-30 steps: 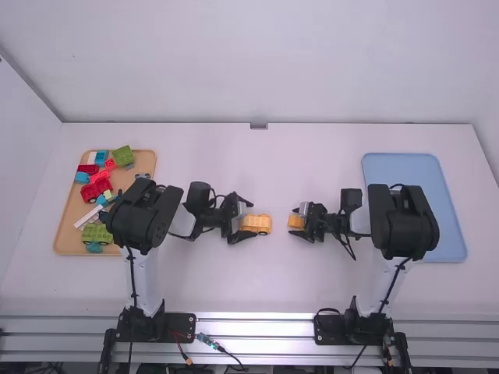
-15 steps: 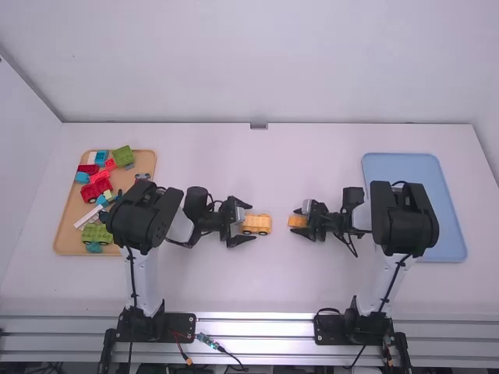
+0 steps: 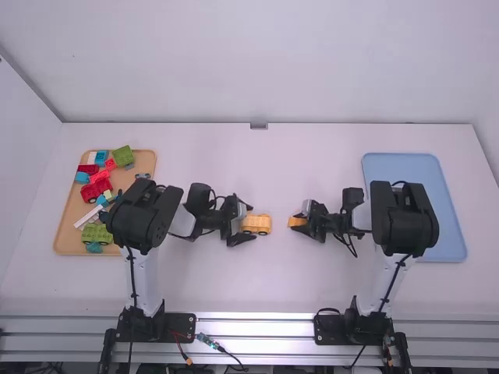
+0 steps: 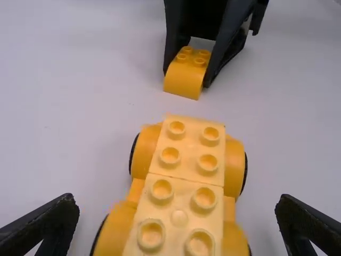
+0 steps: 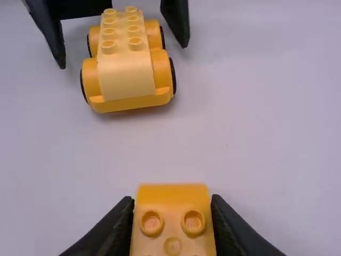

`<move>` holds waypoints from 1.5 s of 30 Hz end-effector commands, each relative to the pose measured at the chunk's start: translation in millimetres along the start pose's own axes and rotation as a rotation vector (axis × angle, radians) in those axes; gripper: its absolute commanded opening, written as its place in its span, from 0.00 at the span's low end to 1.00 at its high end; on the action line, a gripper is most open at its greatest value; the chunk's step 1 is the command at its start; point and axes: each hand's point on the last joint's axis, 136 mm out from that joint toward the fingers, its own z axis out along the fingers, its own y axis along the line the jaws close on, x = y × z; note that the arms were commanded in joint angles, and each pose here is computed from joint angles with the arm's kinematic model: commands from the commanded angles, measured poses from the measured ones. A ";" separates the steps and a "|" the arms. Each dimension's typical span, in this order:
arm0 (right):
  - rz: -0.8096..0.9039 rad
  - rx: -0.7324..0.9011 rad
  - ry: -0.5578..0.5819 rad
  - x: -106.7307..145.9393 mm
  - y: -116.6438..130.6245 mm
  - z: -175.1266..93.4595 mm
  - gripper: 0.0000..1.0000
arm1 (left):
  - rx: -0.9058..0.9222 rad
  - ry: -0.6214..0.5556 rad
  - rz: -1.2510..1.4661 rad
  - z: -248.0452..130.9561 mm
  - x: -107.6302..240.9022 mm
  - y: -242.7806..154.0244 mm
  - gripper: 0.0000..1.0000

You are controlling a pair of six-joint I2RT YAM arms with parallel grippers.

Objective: Assemble lego blocks to make yellow taxi

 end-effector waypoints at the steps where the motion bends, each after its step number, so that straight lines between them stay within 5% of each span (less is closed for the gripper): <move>1: 0.001 -0.007 -0.010 -1.1 -3.3 2.9 0.33 | 0.014 -0.021 0.043 -0.5 -11.0 1.1 0.99; 8: -0.015 -0.024 -0.011 -4.6 -0.8 7.9 0.19 | 0.029 -0.008 0.113 0.1 -5.5 -5.9 0.99; 13: -0.005 -0.032 -0.034 -10.1 -2.2 8.0 0.18 | 0.032 -0.006 0.179 -0.4 -3.0 -9.0 0.87; 19: -0.009 -0.039 -0.066 -15.8 -1.3 7.0 0.04 | 0.040 0.001 0.163 1.1 -4.4 -5.2 0.82; 29: 0.025 -0.060 -0.081 -26.0 -5.0 12.9 0.02 | 0.090 0.023 0.222 13.6 -7.0 -12.6 0.80; 45: -0.110 -0.167 -0.057 -68.1 13.2 22.3 0.00 | 0.066 0.072 0.215 18.4 -1.9 -8.1 0.56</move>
